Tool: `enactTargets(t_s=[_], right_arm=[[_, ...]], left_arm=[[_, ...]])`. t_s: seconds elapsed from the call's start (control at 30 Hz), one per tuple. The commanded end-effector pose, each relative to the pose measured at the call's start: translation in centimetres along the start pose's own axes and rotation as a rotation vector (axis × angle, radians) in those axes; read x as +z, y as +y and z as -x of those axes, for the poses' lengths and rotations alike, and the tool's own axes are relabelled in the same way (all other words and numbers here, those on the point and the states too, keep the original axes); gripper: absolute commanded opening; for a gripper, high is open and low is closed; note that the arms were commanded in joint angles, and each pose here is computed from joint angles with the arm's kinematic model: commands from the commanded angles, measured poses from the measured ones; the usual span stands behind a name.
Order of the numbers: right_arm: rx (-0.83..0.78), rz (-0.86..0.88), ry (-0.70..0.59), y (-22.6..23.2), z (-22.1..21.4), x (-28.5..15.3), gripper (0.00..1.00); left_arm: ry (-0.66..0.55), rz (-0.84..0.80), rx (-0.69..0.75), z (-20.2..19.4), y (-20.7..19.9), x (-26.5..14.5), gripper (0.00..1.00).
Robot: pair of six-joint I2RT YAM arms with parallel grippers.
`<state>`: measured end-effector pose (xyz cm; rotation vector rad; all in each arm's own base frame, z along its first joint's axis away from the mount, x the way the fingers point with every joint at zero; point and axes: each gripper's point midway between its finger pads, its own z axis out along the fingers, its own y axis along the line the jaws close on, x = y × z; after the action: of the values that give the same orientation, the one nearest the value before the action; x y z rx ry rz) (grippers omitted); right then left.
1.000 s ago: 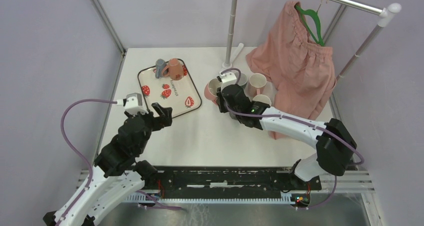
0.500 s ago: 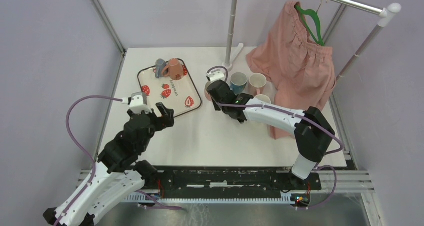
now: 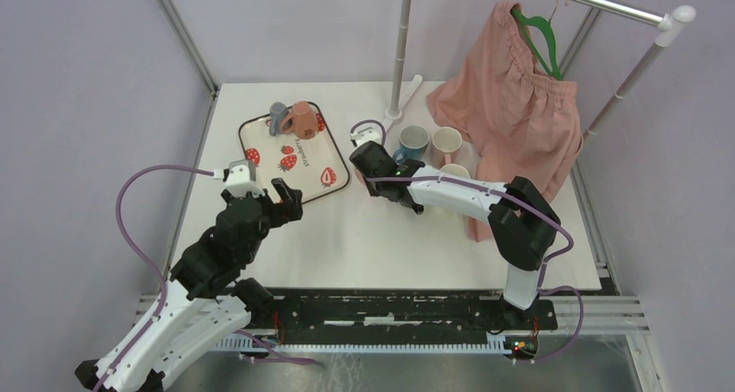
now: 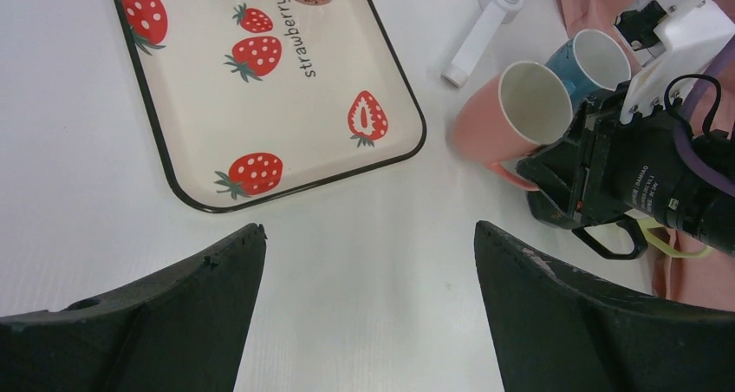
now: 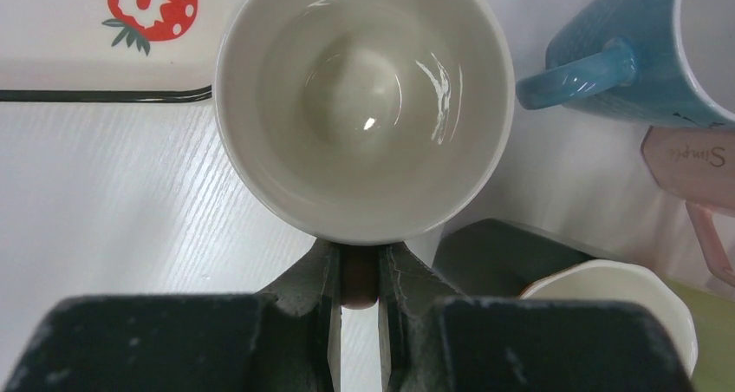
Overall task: Turn the mug right side up
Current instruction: Place the cup at the center of the board.
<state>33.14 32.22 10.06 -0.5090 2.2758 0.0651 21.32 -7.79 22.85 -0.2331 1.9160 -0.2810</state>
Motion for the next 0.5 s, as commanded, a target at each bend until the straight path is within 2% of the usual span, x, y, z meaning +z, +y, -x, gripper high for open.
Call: enactTargets(t_s=[0.0,0.47], right_arm=[[0.045,0.003,-0.09,-0.1,3.9,-0.8,0.0],[0.058,0.021,-0.019,-1.5,2.4,0.8,0.0]], left_arm=[[-0.036,-0.006,0.012,1.4,-0.2,-0.3,0.95],[-0.031,-0.007,0.014,1.2,-0.2,-0.3,0.95]])
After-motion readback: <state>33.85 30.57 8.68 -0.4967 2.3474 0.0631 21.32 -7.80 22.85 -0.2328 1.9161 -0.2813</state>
